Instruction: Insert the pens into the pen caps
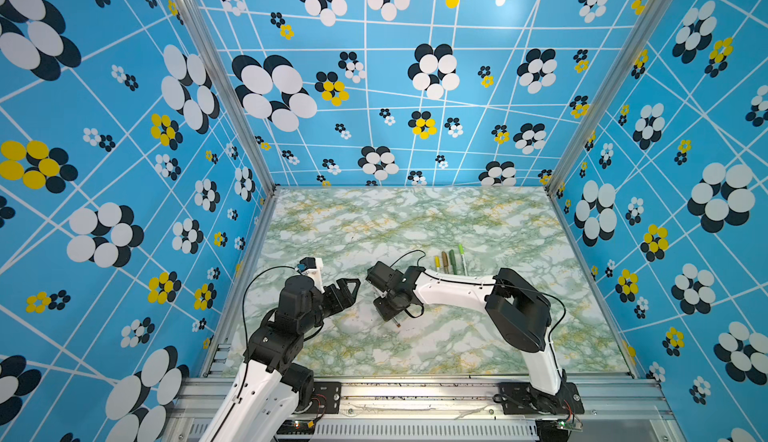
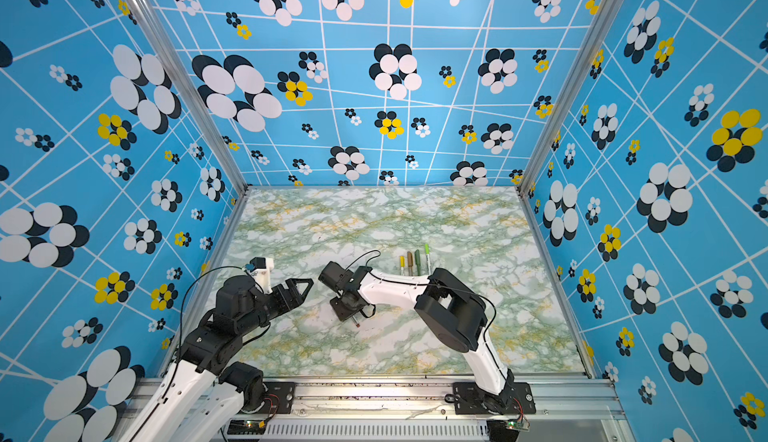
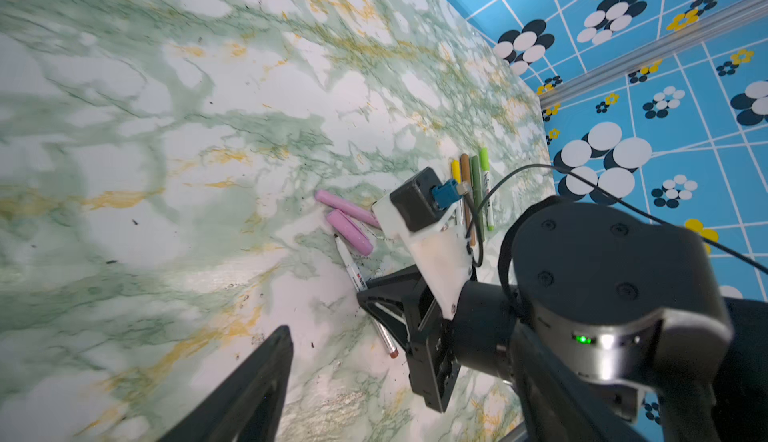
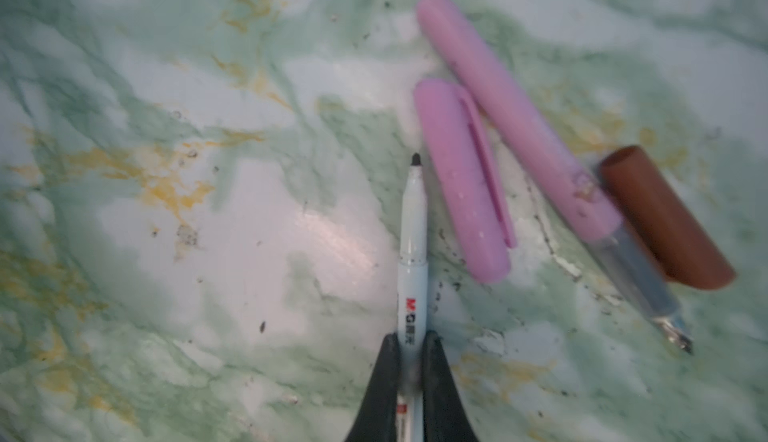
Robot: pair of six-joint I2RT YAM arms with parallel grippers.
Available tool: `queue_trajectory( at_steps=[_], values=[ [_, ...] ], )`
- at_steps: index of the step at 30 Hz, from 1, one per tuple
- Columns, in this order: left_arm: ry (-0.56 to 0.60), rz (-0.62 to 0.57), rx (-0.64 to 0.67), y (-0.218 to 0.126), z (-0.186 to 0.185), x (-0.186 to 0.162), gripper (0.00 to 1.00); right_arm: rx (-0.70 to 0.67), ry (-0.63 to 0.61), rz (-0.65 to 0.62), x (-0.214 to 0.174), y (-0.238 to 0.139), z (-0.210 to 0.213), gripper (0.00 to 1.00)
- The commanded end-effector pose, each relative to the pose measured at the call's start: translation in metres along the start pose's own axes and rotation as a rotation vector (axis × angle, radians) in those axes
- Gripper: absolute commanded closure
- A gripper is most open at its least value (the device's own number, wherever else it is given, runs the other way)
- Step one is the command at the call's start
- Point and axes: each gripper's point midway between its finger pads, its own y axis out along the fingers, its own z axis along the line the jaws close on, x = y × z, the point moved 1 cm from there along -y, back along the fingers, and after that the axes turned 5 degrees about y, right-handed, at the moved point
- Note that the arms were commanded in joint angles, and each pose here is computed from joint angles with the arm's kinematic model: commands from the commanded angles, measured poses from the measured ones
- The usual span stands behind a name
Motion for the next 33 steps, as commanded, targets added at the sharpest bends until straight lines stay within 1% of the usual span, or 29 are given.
queue_trajectory(
  at_steps=[1, 8, 12, 15, 24, 29, 33],
  values=[
    [0.039, 0.074, -0.117, 0.012, -0.021, -0.009, 0.17, 0.084, 0.095, -0.027, 0.007, -0.017, -0.005, 0.93],
    [0.120, 0.214, -0.142, 0.040, -0.038, -0.040, 0.17, 0.146, 0.219, -0.068, 0.015, -0.032, -0.028, 0.93],
    [0.119, 0.265, -0.136, 0.051, -0.038, -0.054, 0.19, 0.208, 0.275, -0.098, 0.022, -0.043, -0.031, 0.92],
    [0.106, 0.276, -0.136, 0.057, -0.037, -0.061, 0.21, 0.235, 0.297, -0.115, 0.026, -0.051, -0.032, 0.92],
    [0.087, 0.294, -0.200, 0.078, -0.047, -0.077, 0.27, 0.338, 0.349, -0.180, 0.045, -0.077, -0.023, 0.92],
    [0.092, 0.296, -0.210, 0.089, -0.052, -0.077, 0.32, 0.383, 0.360, -0.206, 0.051, -0.092, -0.016, 0.92],
    [0.095, 0.281, -0.211, 0.095, -0.054, -0.073, 0.38, 0.405, 0.365, -0.213, 0.052, -0.098, -0.013, 0.92]
  ],
)
